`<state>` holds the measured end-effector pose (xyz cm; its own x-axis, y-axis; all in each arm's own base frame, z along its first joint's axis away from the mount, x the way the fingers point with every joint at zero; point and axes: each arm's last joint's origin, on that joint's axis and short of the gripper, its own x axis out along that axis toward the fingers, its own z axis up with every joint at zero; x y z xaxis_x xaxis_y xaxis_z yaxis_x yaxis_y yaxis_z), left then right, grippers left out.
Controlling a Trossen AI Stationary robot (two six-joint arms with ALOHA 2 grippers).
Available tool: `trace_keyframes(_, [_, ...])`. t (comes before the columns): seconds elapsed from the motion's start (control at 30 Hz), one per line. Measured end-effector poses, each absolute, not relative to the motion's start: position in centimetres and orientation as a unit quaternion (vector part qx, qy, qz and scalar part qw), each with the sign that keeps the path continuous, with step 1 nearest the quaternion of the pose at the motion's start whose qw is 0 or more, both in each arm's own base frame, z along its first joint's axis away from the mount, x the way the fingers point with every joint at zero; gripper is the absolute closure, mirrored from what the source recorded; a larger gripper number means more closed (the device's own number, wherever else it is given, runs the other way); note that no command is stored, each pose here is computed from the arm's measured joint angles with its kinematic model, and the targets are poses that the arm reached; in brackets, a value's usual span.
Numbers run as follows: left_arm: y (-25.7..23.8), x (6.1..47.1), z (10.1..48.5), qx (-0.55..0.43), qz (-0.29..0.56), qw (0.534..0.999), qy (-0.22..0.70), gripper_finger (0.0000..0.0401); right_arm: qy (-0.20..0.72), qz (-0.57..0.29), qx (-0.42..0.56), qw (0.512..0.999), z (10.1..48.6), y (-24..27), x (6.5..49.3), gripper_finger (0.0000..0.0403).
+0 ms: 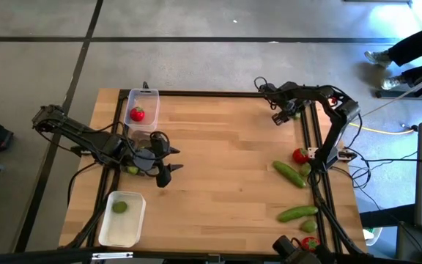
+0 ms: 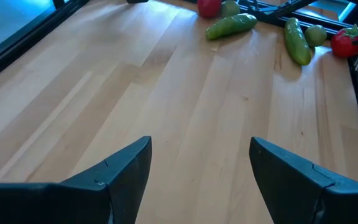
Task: Sort produce into baskets
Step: Put the top right lime into the white bin
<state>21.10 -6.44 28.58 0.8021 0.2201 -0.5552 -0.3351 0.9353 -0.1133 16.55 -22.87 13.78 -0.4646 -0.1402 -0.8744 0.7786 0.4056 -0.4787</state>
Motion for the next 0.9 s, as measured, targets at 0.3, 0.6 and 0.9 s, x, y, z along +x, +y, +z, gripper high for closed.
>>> trace_keyframes(0.3, [-6.44,21.10,28.58,-0.103,0.147,0.944,0.278,0.0134,0.705,-0.483,0.220,0.470,13.80,-22.92,16.58,0.0237])
trace_keyframes(0.6, [-6.44,21.10,28.58,-0.103,0.147,0.944,0.278,0.0134,0.704,-0.499,0.196,0.466,13.72,-23.10,16.59,0.0246])
trace_keyframes(0.9, [-6.44,21.09,28.58,-0.103,0.147,0.944,0.278,0.0134,0.712,-0.494,0.182,0.466,13.75,-23.11,16.60,0.0316])
